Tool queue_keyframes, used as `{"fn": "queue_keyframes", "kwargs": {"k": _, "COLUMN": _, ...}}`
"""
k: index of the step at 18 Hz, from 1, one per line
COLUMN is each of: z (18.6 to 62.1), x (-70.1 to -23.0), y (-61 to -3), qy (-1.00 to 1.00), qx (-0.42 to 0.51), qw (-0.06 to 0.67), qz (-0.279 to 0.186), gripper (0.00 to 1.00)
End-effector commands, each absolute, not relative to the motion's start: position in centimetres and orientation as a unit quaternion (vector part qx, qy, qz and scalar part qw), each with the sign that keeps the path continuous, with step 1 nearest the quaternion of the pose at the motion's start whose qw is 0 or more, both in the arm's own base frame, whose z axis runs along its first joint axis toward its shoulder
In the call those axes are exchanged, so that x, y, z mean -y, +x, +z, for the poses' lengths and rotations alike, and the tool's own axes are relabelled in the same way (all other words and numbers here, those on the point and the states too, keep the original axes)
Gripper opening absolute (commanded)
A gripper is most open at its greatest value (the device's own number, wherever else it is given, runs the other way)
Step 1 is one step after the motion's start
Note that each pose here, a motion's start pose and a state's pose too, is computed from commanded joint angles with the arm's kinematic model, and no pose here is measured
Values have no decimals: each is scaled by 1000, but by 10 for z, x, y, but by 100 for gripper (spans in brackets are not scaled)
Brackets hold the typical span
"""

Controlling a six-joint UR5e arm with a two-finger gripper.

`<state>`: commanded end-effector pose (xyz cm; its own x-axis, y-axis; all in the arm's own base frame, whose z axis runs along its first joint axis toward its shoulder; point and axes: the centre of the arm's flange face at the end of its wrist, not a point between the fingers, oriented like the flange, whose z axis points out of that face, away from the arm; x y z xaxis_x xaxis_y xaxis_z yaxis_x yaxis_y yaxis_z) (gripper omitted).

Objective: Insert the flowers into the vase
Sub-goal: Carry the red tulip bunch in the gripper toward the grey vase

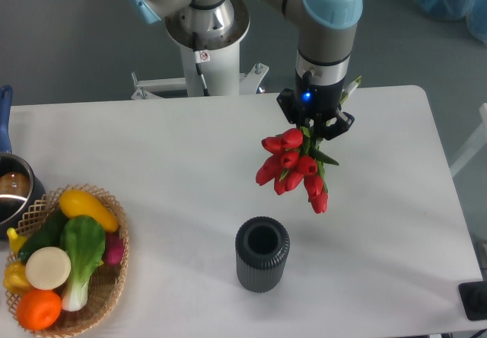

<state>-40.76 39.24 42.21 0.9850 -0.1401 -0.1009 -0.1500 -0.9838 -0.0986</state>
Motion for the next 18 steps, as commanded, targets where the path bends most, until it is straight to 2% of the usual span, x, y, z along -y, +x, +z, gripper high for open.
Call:
{"fn": "queue_keyframes", "kwargs": {"k": 6, "z": 427, "x": -393, "y": -410, "qy": -994, "qx": -72, "qw": 60, "qz": 51, "gripper": 7}}
{"fn": "queue_keyframes", "kwargs": {"k": 8, "z": 440, "x": -394, "y": -414, "qy": -992, "qx": -68, "qw": 88, "qz": 57, "gripper": 7}}
{"fn": "queue_keyframes", "kwargs": {"k": 12, "z": 478, "x": -395, "y": -431, "qy": -978, "qx": -54, "qw": 195, "qz": 56, "gripper": 5}}
{"fn": "queue_keyframes", "kwargs": {"k": 18, "z": 510, "x": -409, "y": -434, "qy": -933, "qx": -10, "qw": 357, "qz": 29, "gripper": 6}}
